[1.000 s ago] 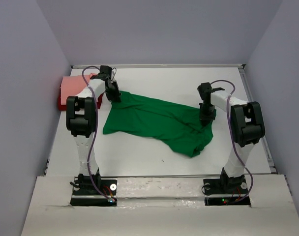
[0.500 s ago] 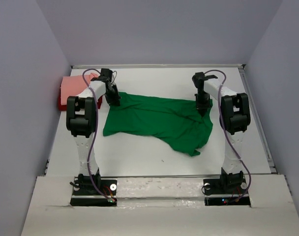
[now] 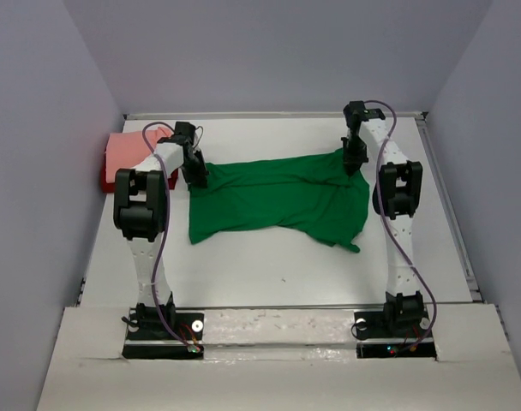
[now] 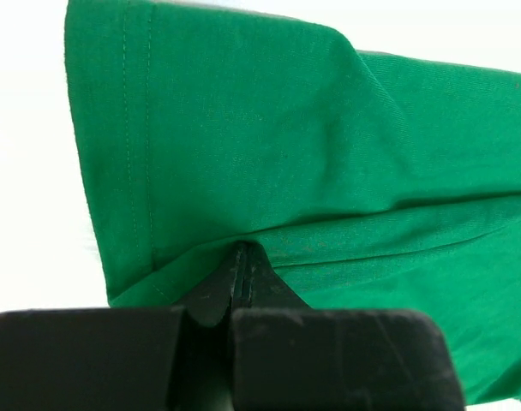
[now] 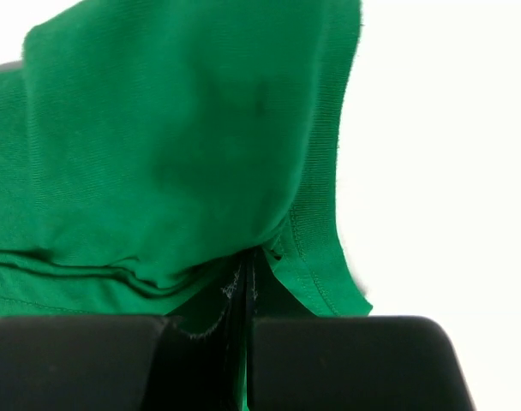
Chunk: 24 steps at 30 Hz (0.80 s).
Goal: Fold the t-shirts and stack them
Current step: Fold the tshirt
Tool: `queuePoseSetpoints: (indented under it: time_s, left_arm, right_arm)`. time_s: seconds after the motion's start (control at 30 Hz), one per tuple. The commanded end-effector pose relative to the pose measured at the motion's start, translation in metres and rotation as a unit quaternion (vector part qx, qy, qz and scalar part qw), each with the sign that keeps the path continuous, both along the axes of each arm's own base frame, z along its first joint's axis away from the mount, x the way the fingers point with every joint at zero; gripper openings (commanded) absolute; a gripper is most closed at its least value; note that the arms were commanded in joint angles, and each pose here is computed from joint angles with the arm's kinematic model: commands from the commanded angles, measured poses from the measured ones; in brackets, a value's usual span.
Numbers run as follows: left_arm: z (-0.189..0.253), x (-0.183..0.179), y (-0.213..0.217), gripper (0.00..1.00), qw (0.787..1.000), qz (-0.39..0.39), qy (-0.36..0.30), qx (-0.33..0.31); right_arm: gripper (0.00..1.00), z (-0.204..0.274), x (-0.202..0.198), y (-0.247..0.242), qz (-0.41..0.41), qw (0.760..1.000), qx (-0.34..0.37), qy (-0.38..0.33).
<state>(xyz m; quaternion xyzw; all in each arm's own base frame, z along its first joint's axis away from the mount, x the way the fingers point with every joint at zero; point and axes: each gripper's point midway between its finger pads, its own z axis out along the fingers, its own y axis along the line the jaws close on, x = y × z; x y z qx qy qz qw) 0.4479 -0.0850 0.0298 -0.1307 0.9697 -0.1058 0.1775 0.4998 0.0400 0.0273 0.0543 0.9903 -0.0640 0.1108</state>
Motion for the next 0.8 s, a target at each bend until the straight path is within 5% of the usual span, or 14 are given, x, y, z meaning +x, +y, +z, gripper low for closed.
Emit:
queuePoseSetpoints:
  time_s: [0.0,0.17,0.47,0.63,0.7,0.73,0.77]
  left_arm:
    - [0.017,0.007,-0.002,0.00,1.000,-0.008,-0.015,-0.002]
    - [0.039,0.021,0.003,0.00,0.998,-0.001,-0.053,0.017]
    - [0.122,0.027,0.022,0.10,0.980,0.043,-0.157,0.113]
    - [0.153,0.001,0.016,0.16,0.976,0.053,-0.183,0.100]
    - [0.144,-0.020,0.008,0.24,0.980,0.043,-0.169,0.097]
    - [0.149,-0.031,0.006,0.27,0.980,0.040,-0.172,0.089]
    - [0.130,-0.047,0.000,0.27,0.986,0.030,-0.144,0.075]
  right_arm:
    - [0.00,-0.027,0.012,-0.002,0.011,0.999,0.041,0.002]
    - [0.03,0.002,0.022,-0.002,0.016,0.998,0.043,-0.038]
    - [0.67,0.134,0.019,-0.005,0.008,0.985,0.043,-0.165]
    - [0.75,0.139,-0.040,-0.009,-0.016,0.989,0.048,-0.141]
    - [0.75,0.167,-0.065,0.007,-0.015,0.978,0.103,-0.180]
    - [0.75,0.128,-0.102,0.016,-0.011,0.983,0.130,-0.131]
    - [0.76,0.131,-0.107,0.023,-0.014,0.975,0.157,-0.160]
